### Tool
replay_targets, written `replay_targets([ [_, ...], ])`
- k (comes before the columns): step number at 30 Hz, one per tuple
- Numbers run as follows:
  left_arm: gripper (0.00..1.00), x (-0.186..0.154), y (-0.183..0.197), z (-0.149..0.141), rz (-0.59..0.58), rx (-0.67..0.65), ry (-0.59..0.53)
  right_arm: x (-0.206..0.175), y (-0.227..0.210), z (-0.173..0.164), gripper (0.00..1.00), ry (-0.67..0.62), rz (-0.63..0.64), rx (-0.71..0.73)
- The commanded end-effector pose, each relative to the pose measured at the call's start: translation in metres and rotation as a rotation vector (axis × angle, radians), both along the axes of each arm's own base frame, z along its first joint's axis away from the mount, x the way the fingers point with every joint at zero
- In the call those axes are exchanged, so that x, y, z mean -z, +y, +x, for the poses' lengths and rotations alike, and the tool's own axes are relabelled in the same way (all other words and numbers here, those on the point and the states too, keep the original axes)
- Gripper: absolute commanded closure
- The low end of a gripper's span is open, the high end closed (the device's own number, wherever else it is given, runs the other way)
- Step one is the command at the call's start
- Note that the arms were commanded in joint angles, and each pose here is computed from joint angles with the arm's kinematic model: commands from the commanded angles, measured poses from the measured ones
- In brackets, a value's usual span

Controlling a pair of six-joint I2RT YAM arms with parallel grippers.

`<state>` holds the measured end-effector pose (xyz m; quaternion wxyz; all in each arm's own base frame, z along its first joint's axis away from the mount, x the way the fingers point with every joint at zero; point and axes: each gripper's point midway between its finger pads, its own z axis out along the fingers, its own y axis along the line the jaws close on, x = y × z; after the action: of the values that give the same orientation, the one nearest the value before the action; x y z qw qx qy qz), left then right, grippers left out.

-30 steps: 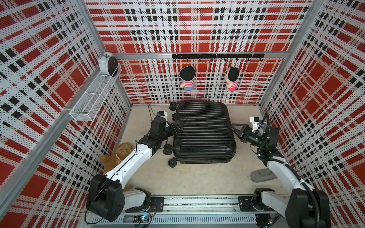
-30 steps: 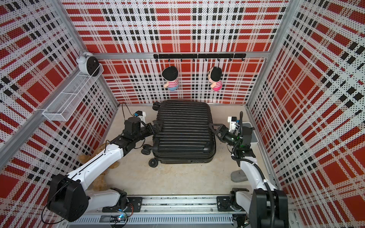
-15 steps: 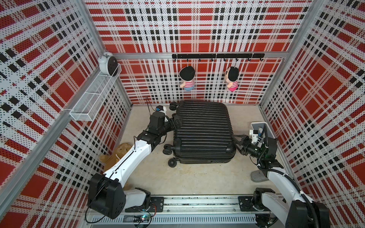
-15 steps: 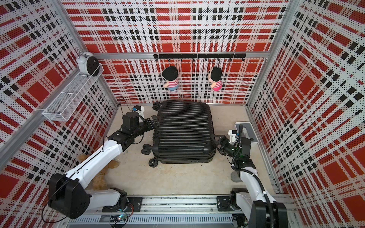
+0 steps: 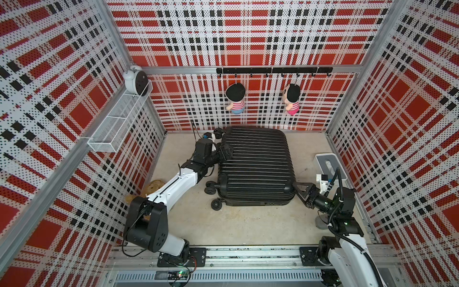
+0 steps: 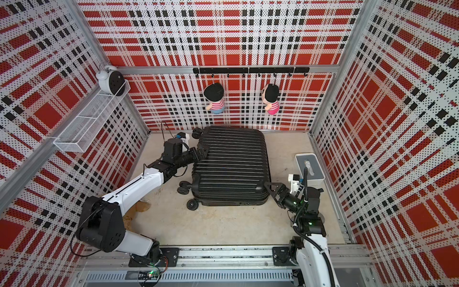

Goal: Open the suitcase zippers
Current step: Open the suitcase at the center of the board.

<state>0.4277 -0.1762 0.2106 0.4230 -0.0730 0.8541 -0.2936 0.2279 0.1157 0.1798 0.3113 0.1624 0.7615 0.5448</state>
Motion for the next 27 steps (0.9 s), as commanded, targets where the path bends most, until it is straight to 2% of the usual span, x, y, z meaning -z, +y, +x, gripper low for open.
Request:
replay_targets([
  [1, 0.02, 0.019, -0.001, -0.002, 0.027, 0.019, 0.048, 0.058, 0.012, -0.034, 0.00, 0.277, 0.060, -0.066],
  [4, 0.02, 0.022, -0.003, -0.002, 0.031, 0.024, 0.053, 0.055, 0.015, -0.033, 0.00, 0.251, 0.110, -0.077],
  [10, 0.02, 0.023, -0.004, -0.002, 0.032, 0.029, 0.054, 0.077, 0.006, -0.040, 0.00, 0.306, 0.043, -0.032],
  [17, 0.03, 0.021, -0.004, -0.003, 0.031, 0.029, 0.049, 0.084, -0.007, -0.039, 0.00, 0.321, 0.010, 0.035],
  [20, 0.03, 0.022, -0.005, -0.003, 0.032, 0.032, 0.051, 0.072, 0.000, -0.033, 0.00, 0.260, 0.121, 0.010],
  [23, 0.03, 0.025, -0.006, -0.003, 0.033, 0.034, 0.058, 0.063, -0.001, -0.024, 0.00, 0.203, 0.179, 0.030],
  [25, 0.03, 0.027, -0.006, -0.003, 0.034, 0.036, 0.062, 0.043, 0.000, -0.019, 0.00, 0.115, 0.253, 0.022],
  [27, 0.03, 0.028, -0.006, -0.003, 0.034, 0.034, 0.064, 0.030, -0.002, -0.013, 0.00, 0.053, 0.248, 0.035],
])
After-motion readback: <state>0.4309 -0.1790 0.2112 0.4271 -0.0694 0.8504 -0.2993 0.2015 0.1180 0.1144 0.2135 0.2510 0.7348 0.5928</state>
